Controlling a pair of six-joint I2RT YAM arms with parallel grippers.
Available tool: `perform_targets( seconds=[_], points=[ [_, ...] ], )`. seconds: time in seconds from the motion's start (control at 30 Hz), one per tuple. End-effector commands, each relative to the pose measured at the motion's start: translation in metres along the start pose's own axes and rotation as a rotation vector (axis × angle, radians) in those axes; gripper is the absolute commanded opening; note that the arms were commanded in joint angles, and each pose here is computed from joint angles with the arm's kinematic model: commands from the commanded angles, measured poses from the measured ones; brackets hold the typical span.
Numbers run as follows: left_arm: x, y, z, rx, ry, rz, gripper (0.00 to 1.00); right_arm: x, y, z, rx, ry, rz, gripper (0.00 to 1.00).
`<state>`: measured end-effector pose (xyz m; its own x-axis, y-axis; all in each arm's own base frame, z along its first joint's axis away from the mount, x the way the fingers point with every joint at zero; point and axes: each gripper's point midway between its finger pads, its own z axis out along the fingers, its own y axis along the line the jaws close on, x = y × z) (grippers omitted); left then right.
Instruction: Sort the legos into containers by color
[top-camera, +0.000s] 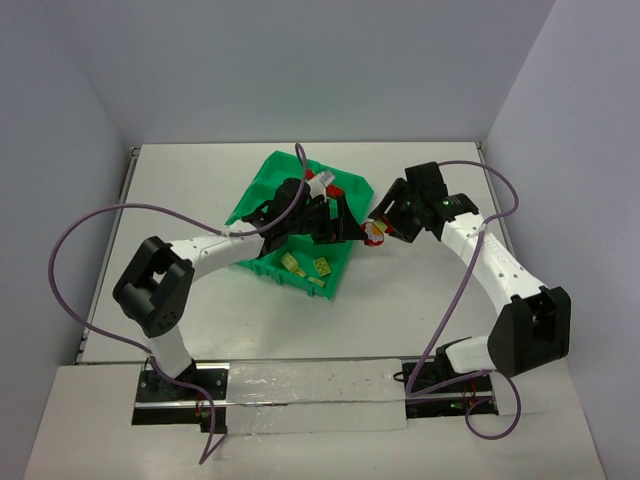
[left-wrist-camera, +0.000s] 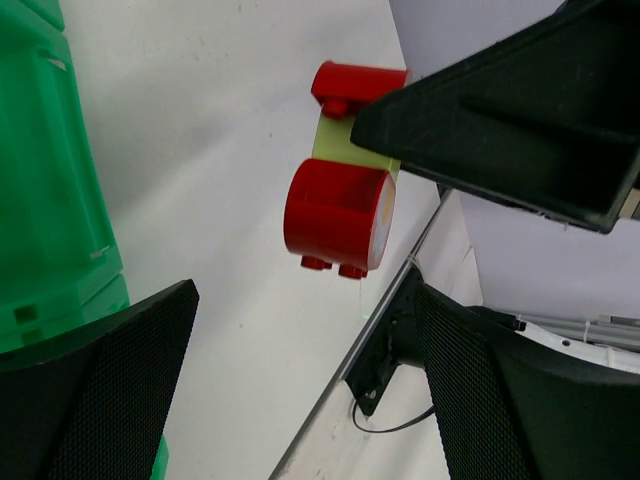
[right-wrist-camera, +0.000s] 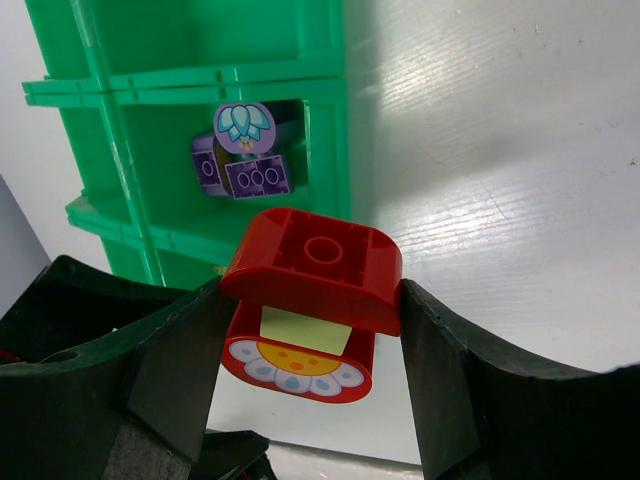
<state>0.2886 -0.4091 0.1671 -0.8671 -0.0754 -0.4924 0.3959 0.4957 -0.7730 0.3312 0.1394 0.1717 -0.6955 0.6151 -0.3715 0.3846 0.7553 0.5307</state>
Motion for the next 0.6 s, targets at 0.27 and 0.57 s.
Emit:
perform_targets(
  seconds=[0.27,0.57],
  points=[
    [-0.023,-0.035,0.018,0.131,-0.021,0.019,0.90,-0.005,0.023,-0.024,-0.082,-0.029,-0.029,0.40],
    [-0.028,-0.040,0.017,0.134,-0.023,0.032,0.75,-0.004,0.026,-0.021,-0.091,-0.014,-0.021,0.41]
  ],
)
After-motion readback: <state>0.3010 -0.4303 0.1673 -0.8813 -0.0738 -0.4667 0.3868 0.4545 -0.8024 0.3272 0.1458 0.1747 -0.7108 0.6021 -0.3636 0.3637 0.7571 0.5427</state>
